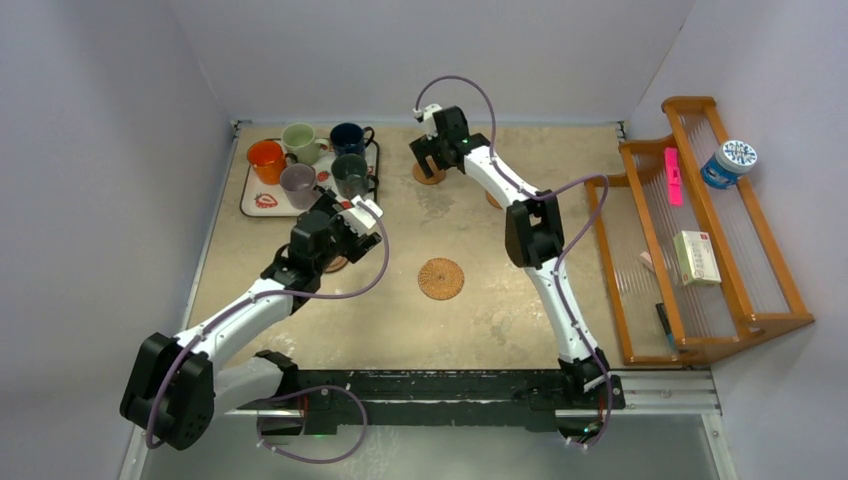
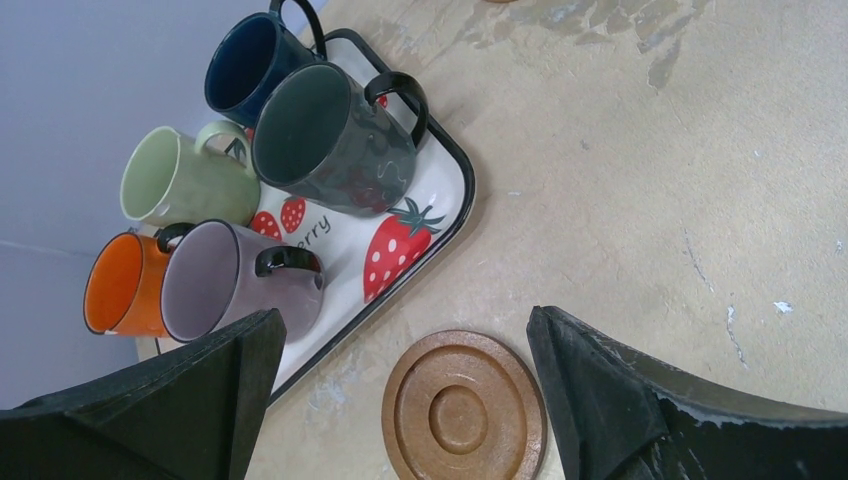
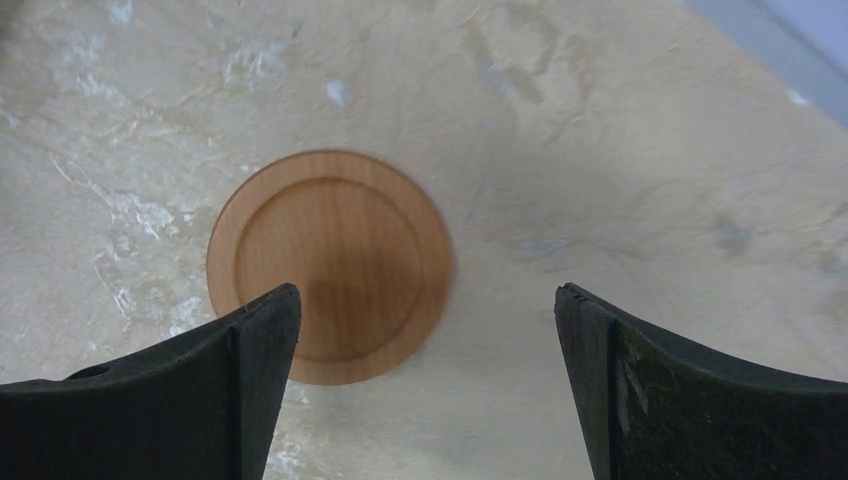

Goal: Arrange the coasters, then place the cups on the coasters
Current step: Move the coaster to the center of the board.

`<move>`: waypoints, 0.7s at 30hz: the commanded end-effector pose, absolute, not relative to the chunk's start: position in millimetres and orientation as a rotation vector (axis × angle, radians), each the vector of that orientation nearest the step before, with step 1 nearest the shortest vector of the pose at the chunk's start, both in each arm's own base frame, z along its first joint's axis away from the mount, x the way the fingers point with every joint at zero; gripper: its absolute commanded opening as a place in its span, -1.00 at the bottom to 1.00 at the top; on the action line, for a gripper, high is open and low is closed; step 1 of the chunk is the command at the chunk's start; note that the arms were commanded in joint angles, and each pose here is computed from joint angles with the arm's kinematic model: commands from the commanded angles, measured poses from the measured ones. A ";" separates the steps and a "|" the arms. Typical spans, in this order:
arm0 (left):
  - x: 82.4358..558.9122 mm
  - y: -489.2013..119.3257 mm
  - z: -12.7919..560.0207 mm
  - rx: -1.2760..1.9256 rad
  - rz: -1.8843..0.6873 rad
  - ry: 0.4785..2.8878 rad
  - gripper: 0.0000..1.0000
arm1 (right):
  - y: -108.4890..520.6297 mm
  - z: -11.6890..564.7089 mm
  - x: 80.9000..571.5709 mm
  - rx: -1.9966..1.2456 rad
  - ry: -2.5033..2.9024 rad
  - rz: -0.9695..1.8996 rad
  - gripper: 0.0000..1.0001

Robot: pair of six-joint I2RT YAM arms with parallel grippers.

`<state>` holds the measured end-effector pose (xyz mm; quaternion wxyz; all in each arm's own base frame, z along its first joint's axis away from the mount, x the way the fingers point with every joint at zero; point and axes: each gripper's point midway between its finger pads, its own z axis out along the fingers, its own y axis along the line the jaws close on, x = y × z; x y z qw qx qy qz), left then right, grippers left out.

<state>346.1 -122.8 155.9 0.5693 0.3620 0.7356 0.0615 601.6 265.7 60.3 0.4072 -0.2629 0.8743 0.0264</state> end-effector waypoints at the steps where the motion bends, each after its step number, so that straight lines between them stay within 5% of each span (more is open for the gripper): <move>1: 348.8 -119.6 177.1 0.768 0.147 1.659 1.00 | 271.4 76.9 596.1 -0.693 2.202 0.055 0.98; 21: 350.5 -120.8 175.6 0.747 0.135 1.656 1.00 | 312.5 57.6 497.3 -1.047 2.267 0.280 0.98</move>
